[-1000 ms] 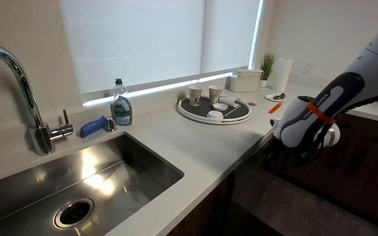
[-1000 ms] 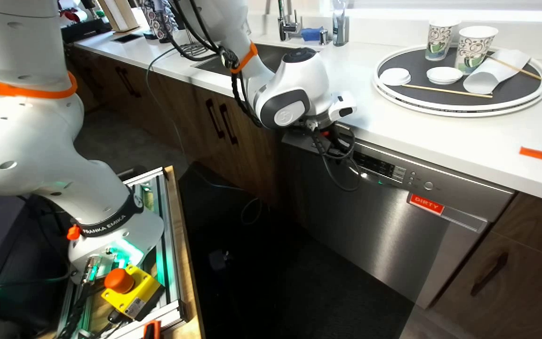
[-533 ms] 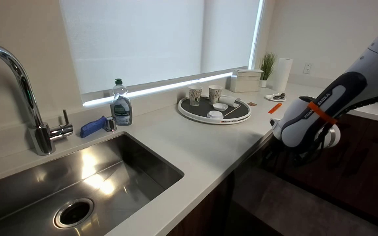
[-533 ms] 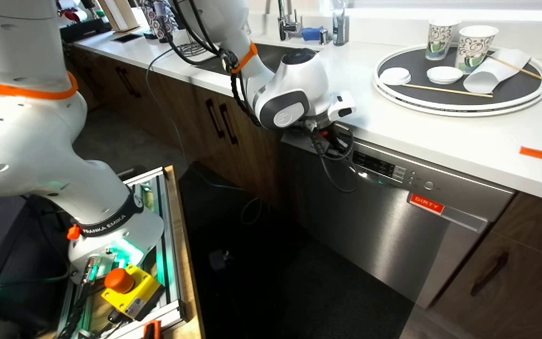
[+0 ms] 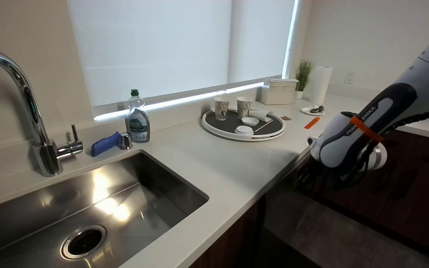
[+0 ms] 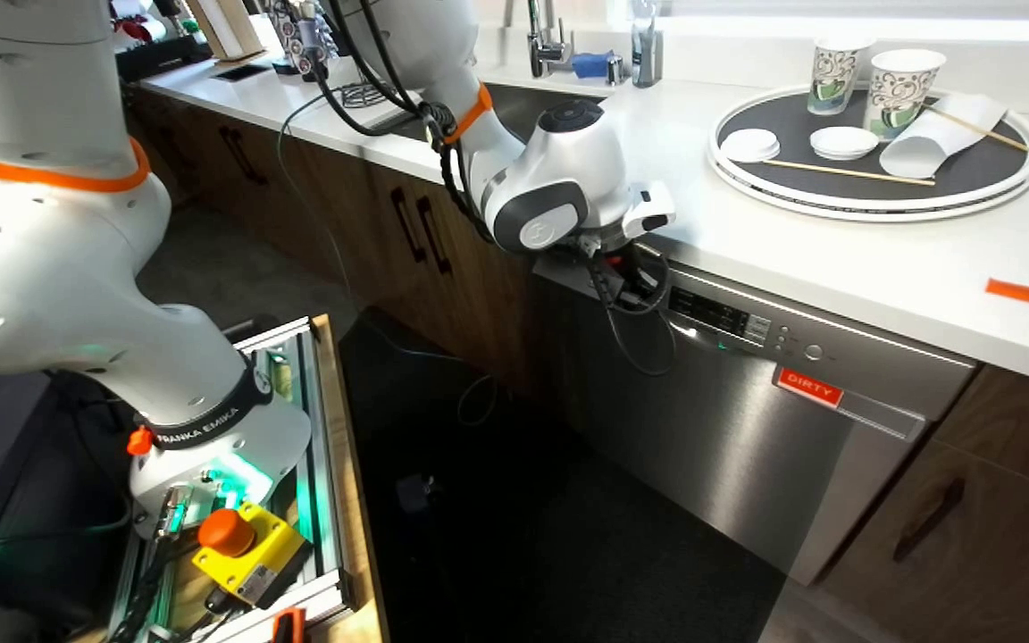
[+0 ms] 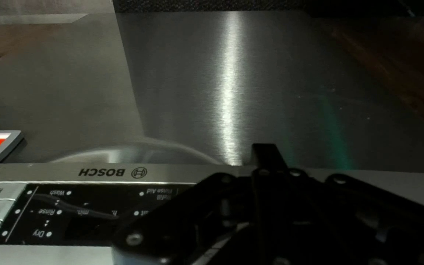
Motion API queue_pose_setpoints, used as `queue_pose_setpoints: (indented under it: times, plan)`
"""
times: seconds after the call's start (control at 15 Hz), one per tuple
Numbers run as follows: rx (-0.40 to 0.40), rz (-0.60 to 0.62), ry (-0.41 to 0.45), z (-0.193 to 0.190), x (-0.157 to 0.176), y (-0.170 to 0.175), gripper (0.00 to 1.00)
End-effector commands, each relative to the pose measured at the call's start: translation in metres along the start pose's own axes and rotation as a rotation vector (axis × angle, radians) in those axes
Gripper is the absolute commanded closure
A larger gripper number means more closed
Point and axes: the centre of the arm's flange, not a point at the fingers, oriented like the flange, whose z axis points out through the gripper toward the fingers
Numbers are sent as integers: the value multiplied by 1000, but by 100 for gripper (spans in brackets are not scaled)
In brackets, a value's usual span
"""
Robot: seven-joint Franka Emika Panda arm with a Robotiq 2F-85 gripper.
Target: Press the buttons on the dishwasher.
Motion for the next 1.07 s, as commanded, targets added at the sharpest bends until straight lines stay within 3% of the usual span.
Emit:
queue_pose_setpoints:
  times: [0.0, 1.0]
  plan:
    - [-2, 2, 17, 9, -6, 3, 100]
    - [14, -26, 46, 17, 5, 4, 100]
